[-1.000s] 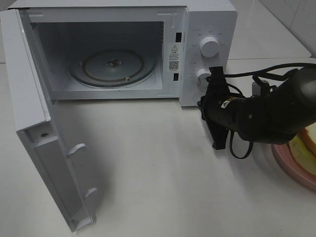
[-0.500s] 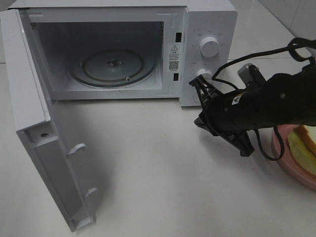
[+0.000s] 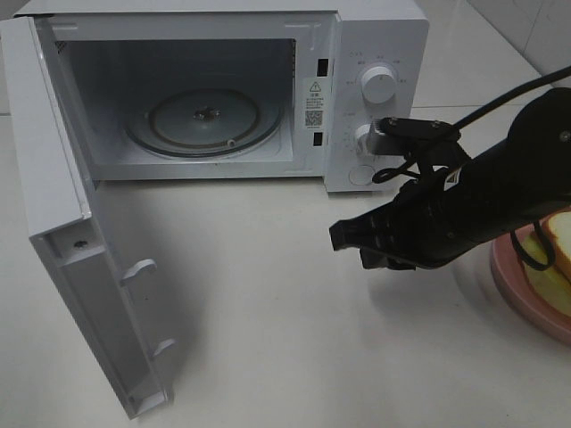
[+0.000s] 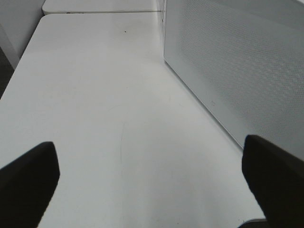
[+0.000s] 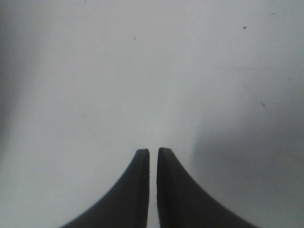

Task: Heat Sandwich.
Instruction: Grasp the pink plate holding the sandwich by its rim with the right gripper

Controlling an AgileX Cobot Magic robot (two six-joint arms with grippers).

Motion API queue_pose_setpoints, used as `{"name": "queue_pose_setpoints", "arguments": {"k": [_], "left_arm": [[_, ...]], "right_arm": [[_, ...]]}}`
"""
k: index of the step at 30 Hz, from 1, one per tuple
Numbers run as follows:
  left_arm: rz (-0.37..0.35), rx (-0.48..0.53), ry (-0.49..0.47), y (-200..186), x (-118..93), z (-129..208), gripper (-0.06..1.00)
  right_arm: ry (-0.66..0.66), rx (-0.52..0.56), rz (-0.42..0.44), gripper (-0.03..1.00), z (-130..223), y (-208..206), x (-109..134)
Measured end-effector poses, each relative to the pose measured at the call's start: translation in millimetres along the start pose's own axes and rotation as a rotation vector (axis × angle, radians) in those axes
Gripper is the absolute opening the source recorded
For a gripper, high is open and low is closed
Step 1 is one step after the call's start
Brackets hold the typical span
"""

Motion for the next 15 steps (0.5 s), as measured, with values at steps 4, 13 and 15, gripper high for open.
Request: {"name": "queue_pose_setpoints", "arguments": {"k": [4,13,15], "left_arm": [[0.000,0.000,0.000,0.0,0.0,0.0,0.99],[0.000,0.000,0.000,0.0,0.0,0.0,0.99],[0.000,0.000,0.000,0.0,0.0,0.0,0.99]], "right_arm": [[-0.119,0.078,-0.019,0.11,11.1,-6.4,2.7],[-0.294,0.241,0.003,0.14,31.6,-31.1,-3.0],[-0.299,0.256,0.007,0.14,32.6,-34.0,-4.9]]}}
Point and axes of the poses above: a point on each arm's last joint axis where the gripper is mounted, y pointing out along that axis toward the gripper, x along the wrist's bending axis when the last joint is at zero, z = x × y, the point moved 5 cm from there along y, pointing out along that axis toward the gripper, and after that the axes turned 7 degrees about -y, right-handed, at the moved point
